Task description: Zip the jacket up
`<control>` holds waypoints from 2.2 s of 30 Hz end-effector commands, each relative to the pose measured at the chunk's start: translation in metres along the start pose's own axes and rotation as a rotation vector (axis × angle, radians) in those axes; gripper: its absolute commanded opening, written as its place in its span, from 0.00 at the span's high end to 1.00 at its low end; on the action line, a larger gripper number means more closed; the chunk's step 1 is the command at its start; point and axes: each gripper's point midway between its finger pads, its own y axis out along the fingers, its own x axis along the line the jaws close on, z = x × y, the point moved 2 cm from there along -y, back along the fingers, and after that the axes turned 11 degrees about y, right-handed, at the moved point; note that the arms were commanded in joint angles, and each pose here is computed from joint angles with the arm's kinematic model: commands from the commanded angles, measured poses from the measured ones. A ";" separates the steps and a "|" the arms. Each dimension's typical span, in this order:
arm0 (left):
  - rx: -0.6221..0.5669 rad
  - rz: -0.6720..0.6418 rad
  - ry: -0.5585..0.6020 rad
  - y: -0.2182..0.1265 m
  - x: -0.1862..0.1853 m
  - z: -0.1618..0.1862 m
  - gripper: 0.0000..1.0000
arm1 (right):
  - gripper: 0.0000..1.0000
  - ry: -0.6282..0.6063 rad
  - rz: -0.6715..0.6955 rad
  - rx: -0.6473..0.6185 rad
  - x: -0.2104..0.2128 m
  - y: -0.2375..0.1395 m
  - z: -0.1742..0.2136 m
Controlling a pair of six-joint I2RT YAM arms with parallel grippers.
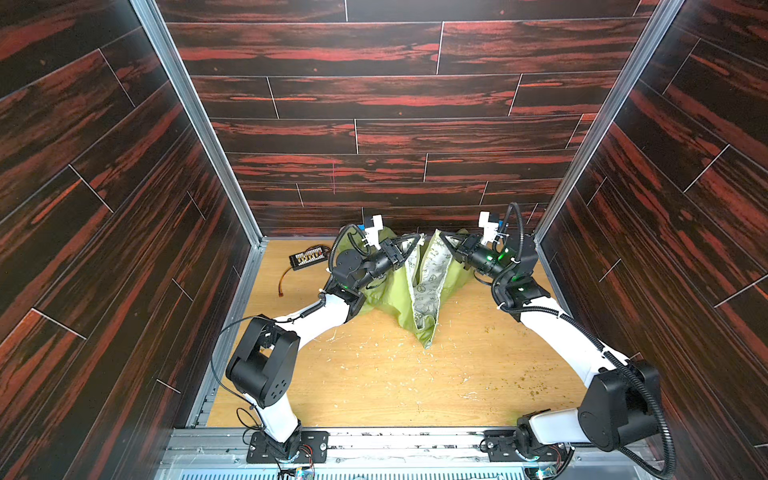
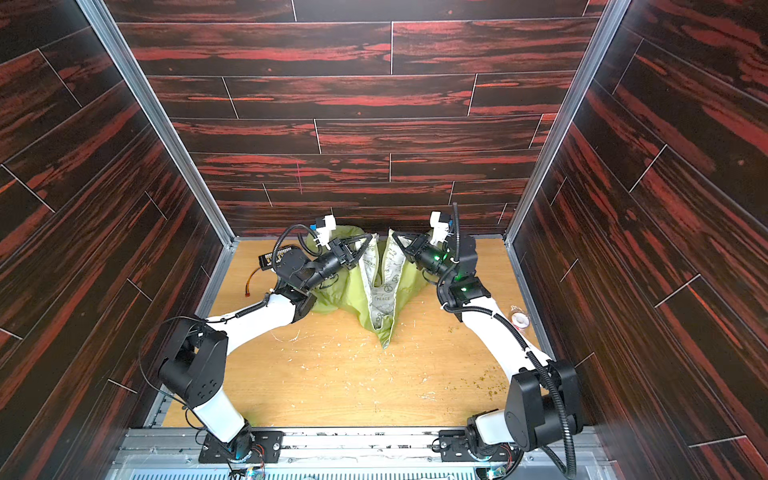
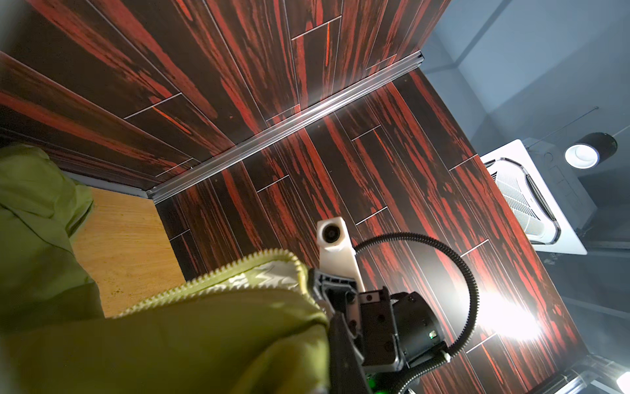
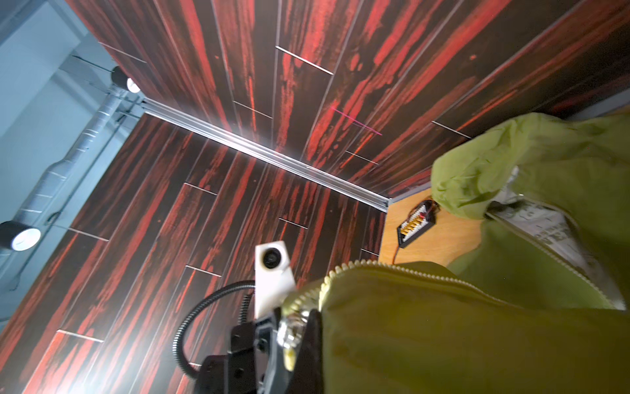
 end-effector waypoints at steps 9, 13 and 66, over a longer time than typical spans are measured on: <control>-0.071 0.083 0.012 -0.004 -0.016 -0.008 1.00 | 1.00 -0.038 -0.067 -0.007 0.030 0.014 0.009; -0.112 0.094 -0.011 -0.008 -0.016 -0.012 1.00 | 1.00 -0.033 -0.055 -0.038 0.029 0.017 0.008; -0.152 0.107 -0.058 -0.001 -0.005 -0.011 1.00 | 1.00 0.032 -0.028 -0.010 0.020 0.030 0.015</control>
